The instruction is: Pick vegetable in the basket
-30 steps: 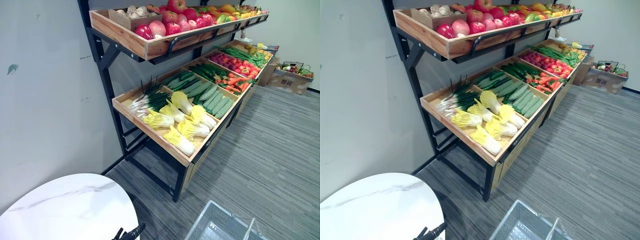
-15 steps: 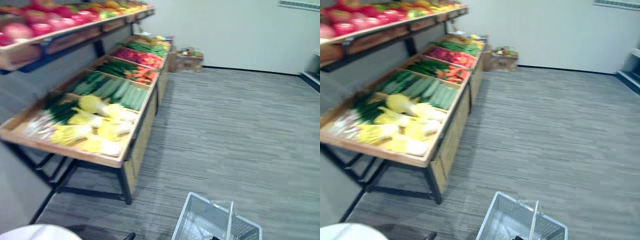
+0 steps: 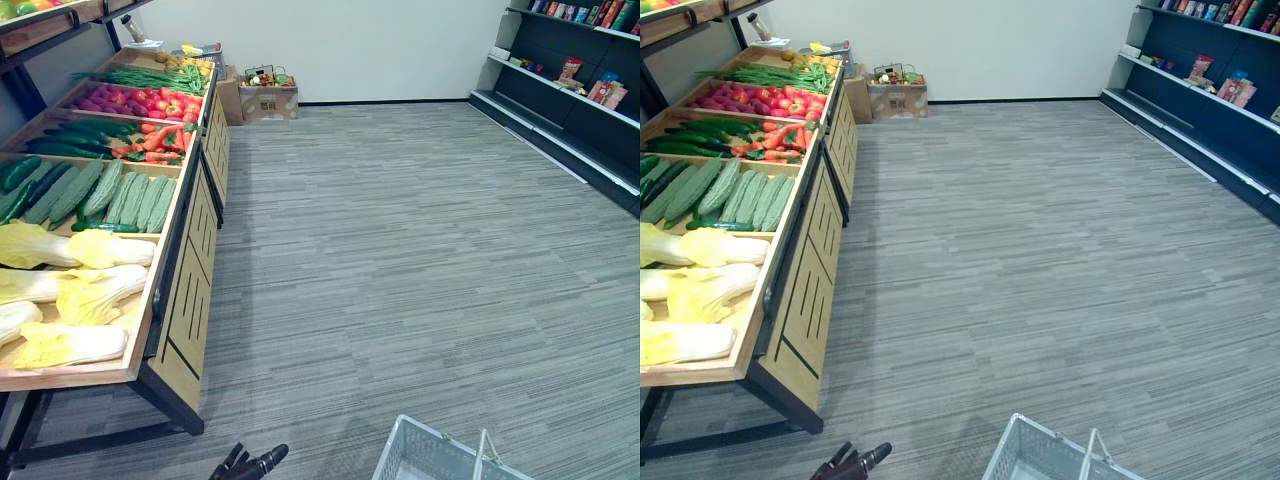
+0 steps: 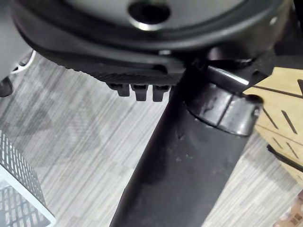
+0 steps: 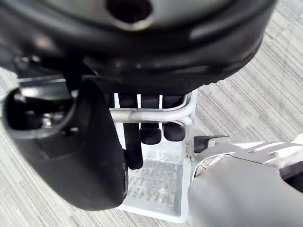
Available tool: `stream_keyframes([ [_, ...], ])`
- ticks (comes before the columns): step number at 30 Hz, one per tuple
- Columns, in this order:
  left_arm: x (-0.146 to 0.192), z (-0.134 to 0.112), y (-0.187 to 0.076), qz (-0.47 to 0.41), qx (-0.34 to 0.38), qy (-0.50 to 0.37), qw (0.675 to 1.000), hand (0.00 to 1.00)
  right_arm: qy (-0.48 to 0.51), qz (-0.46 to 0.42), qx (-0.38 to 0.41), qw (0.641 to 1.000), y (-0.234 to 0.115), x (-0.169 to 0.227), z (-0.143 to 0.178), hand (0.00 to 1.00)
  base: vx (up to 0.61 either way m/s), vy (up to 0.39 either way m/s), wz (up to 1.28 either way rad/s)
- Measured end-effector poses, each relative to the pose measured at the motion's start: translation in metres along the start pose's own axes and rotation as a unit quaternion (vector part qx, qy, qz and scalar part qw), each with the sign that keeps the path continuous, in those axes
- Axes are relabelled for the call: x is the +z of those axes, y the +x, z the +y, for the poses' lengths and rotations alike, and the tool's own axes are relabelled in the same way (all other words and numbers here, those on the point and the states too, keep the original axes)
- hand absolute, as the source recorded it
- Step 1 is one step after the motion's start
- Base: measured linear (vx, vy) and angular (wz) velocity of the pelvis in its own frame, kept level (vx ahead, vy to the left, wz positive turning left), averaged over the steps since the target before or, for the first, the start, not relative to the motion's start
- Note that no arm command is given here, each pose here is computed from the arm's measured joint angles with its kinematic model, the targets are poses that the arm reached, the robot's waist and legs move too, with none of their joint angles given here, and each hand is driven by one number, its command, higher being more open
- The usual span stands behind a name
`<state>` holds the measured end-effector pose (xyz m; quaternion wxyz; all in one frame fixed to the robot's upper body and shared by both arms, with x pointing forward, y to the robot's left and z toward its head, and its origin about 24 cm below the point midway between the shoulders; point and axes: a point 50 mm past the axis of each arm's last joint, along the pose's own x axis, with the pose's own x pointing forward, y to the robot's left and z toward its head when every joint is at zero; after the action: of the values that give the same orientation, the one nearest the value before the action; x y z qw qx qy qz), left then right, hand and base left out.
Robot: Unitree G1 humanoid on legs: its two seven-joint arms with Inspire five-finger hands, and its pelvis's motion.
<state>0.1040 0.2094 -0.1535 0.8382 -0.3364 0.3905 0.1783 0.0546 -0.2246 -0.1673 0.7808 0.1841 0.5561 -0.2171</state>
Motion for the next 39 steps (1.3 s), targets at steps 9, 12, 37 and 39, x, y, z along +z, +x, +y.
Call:
stream_keyframes([
  [9,0.001,0.004,-0.004,-0.044,0.003,-0.051,0.998,1.0,0.001,-0.027,0.036,0.999,0.001,0.021,0.006,0.0,-0.02,-0.088,-0.37],
  [12,-0.021,0.018,-0.015,-0.023,0.031,-0.086,0.996,1.0,-0.045,-0.057,0.066,0.995,0.002,0.05,0.017,0.0,-0.04,0.098,-1.46],
  [37,-0.019,0.024,-0.015,0.013,0.049,0.003,0.999,1.0,0.139,-0.016,0.007,0.99,0.006,0.007,0.027,0.0,0.01,0.007,-0.02],
  [39,-0.02,0.025,-0.016,0.012,0.052,0.003,0.999,1.0,0.145,-0.012,-0.006,0.989,0.005,0.003,0.023,0.0,-0.05,-0.007,0.18],
])
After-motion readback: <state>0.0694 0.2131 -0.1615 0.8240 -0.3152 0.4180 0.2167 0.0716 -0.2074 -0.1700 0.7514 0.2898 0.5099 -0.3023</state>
